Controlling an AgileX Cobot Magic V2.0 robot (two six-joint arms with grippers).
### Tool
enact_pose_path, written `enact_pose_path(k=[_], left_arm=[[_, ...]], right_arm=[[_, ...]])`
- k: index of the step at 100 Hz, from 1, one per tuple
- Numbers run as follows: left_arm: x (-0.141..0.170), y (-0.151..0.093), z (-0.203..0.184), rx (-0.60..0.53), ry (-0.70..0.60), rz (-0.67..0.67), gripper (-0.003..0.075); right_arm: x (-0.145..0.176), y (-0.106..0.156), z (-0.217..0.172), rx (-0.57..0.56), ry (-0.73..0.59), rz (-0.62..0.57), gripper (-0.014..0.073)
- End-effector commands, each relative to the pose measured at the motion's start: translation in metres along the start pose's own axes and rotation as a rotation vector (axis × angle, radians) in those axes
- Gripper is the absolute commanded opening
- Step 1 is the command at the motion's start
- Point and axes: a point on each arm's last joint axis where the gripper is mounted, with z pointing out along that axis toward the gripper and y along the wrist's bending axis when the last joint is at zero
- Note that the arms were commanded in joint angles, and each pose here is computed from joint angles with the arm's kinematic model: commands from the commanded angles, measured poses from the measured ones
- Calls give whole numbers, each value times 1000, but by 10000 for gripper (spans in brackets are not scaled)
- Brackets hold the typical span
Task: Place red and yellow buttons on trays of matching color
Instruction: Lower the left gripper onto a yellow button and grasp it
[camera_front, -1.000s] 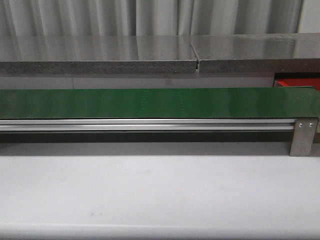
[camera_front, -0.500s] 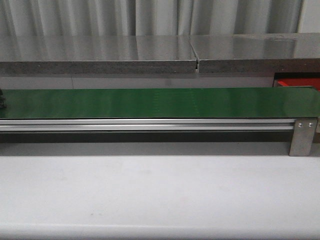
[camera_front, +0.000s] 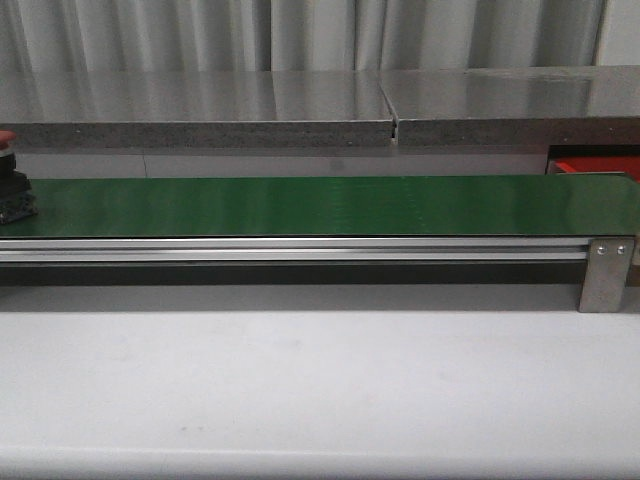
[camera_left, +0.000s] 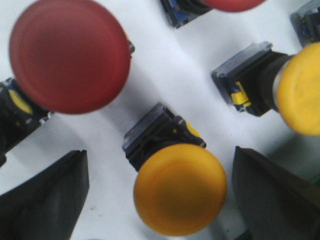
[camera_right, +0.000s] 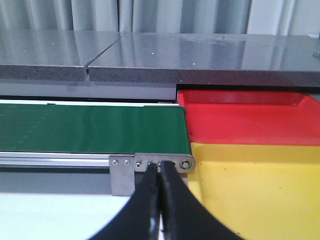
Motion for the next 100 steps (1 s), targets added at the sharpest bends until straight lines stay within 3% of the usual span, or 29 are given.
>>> enact_pose_path(k=[1,22,36,72,100], left_arm=[[-8,-13,-33,75,-126,-1,449],[-9,-13,-33,80,-137,-1,222],[-9,-13,-33,80,-137,-1,137],[3,-16,-68,5,-159,88,134],[25,-33,-130,73,-267,196,136]], right_arm=[[-16,1,-3,-13,-119,-7,-117],[-16,1,-3,-13,-119,-7,-117],[-16,1,-3,-13,-119,-7,-117],[-16,1,-3,-13,-119,-7,-117],[-16,1,-3,-13,-119,-7,-117]])
